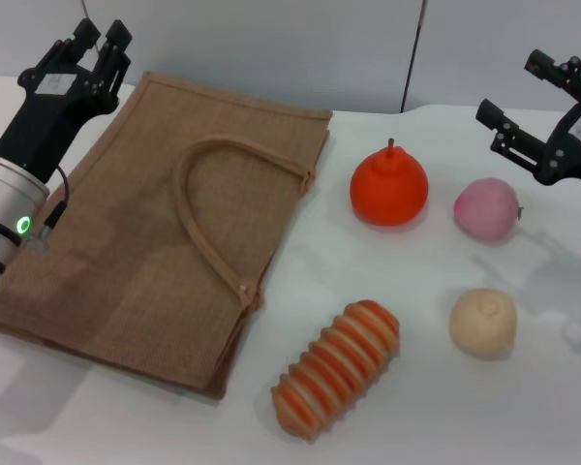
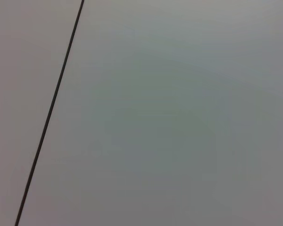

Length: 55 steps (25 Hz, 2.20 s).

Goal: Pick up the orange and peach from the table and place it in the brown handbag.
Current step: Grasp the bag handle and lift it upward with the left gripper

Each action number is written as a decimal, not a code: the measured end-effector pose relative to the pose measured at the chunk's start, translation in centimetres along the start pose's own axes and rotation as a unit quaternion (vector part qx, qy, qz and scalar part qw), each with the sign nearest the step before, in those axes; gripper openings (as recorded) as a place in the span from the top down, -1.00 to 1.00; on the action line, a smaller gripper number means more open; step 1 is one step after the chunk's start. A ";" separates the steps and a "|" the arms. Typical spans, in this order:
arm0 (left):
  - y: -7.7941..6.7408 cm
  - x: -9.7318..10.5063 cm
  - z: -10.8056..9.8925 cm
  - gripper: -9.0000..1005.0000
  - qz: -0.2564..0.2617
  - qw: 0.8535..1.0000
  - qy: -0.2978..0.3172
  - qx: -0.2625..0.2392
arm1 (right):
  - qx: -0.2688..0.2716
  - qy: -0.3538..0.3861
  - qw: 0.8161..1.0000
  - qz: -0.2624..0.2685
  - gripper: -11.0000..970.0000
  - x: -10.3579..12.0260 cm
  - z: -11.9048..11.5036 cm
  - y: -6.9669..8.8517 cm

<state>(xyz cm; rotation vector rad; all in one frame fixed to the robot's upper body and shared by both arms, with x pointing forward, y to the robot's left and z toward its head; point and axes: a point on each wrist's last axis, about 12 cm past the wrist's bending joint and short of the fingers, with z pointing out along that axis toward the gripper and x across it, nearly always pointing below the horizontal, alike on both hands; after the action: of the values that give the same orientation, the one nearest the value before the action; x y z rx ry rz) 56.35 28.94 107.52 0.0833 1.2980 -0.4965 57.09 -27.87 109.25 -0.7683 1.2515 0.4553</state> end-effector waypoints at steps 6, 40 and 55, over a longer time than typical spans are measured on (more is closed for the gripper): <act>0.1 0.0 0.0 0.15 0.001 1.000 0.000 0.000 | 0.000 0.001 1.000 0.000 -0.59 0.0 0.0 0.0; 5.3 -2.5 4.1 0.15 -0.214 0.920 0.327 -0.021 | 0.004 0.006 1.000 0.001 -0.59 0.2 -0.3 0.0; 4.4 -2.0 7.6 0.16 -0.117 0.856 0.498 -0.066 | 0.009 0.005 1.000 0.001 -0.59 0.2 -0.4 -0.1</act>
<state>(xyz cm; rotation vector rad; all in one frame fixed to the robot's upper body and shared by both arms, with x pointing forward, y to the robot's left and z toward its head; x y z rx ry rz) 64.57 30.98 110.62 0.0682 2.3850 -0.5923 56.98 -28.26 109.08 -0.7549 1.2646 0.4415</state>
